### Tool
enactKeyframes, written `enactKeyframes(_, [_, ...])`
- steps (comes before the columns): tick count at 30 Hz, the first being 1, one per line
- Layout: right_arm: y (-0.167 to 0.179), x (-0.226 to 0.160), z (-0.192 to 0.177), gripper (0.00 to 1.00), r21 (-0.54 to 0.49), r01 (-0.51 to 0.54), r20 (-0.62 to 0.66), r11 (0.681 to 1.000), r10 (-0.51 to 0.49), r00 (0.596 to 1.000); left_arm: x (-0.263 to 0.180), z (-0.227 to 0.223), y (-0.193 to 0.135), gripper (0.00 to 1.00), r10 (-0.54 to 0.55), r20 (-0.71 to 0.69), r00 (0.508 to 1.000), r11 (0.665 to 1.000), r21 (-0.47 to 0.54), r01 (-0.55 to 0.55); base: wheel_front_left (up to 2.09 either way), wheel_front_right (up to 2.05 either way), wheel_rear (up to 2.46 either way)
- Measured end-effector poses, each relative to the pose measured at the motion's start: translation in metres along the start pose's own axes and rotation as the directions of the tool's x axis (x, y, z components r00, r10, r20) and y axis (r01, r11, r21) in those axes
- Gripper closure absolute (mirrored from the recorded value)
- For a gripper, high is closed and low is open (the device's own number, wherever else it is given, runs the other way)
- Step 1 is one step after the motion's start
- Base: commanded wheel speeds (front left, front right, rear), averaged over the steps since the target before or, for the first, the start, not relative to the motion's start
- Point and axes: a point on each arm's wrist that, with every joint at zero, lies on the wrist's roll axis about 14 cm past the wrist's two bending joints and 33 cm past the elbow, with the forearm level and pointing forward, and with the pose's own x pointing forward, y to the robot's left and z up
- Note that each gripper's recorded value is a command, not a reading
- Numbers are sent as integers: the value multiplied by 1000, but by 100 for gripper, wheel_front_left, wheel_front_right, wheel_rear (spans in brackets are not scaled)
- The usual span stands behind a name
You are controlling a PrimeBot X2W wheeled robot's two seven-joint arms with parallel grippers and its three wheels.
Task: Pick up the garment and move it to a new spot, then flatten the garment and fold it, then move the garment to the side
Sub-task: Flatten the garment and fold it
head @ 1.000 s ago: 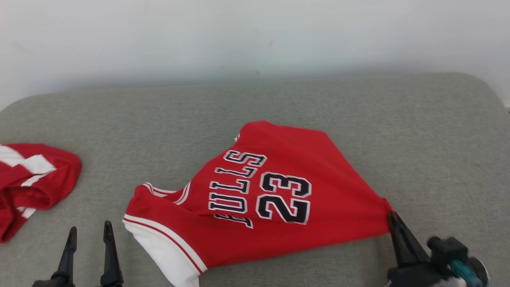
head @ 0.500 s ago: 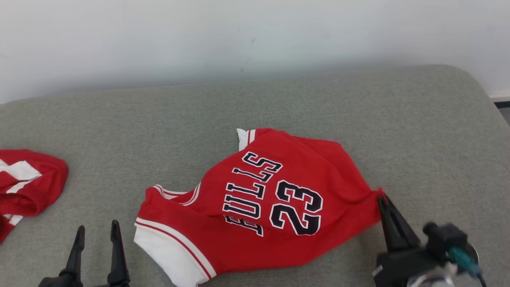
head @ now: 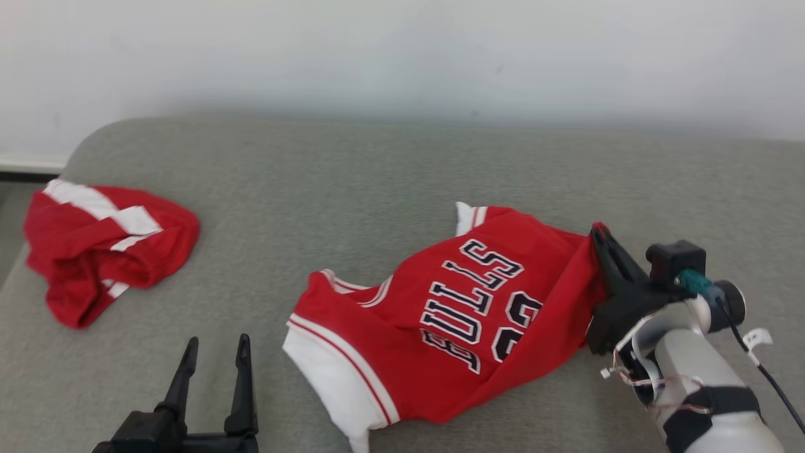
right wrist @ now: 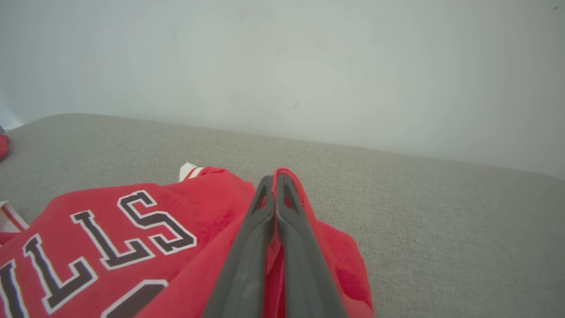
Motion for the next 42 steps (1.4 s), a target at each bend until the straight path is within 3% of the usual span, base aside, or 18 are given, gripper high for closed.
enactKeyframes(3, [11, 21, 1, 100, -5, -27, -11, 1000, 27, 1000, -7, -1, 8, 0, 27, -6, 1000, 1000, -2, -27, 0, 0, 0])
enactKeyframes(4, [16, 27, 0, 84, -3, -37, -18, 999, 37, 999, -9, -1, 12, 0, 40, -9, 999, 999, 0, -40, 0, 0, 0])
enactKeyframes(5, [20, 32, -3, 53, -4, -46, -32, 999, 46, 998, -11, -2, 16, 0, 51, -11, 999, 999, 1, -51, 0, 0, 0])
enactKeyframes(6, [24, 35, -6, 0, -5, -57, -42, 998, 57, 998, -13, -2, 19, 0, 61, -12, 998, 998, 2, -61, 0, 0, 0])
enactKeyframes(12, [41, 42, -6, 0, 19, -89, -39, 996, 90, 995, -16, -1, 27, 0, 88, -12, 996, 996, 4, -88, 0, 0, 0])
enactKeyframes(16, [27, 34, 21, 0, 23, -70, 68, 997, 68, 995, -13, -1, 28, 0, 90, -10, 996, 996, 8, -90, 0, 0, 0])
enactKeyframes(23, [-24, -26, 22, 0, 25, 39, 139, 999, -42, 989, -8, 4, 21, 0, 66, 11, 998, 997, 29, -66, 0, 0, 0])
enactKeyframes(29, [-33, -78, -16, 0, 45, 88, 71, 995, -91, 993, -3, 9, 15, 0, 43, 29, 999, 998, 33, -44, 0, 0, 0])
enactKeyframes(34, [-19, -94, -36, 0, 81, 80, 30, 994, -82, 996, -3, 8, 14, 0, 40, 24, 999, 999, 35, -41, 0, 0, 0])
enactKeyframes(42, [19, -77, -53, 0, 88, -16, -39, 996, 19, 999, -10, 8, 20, 0, 59, 22, 998, 997, 39, -59, 0, 0, 0])
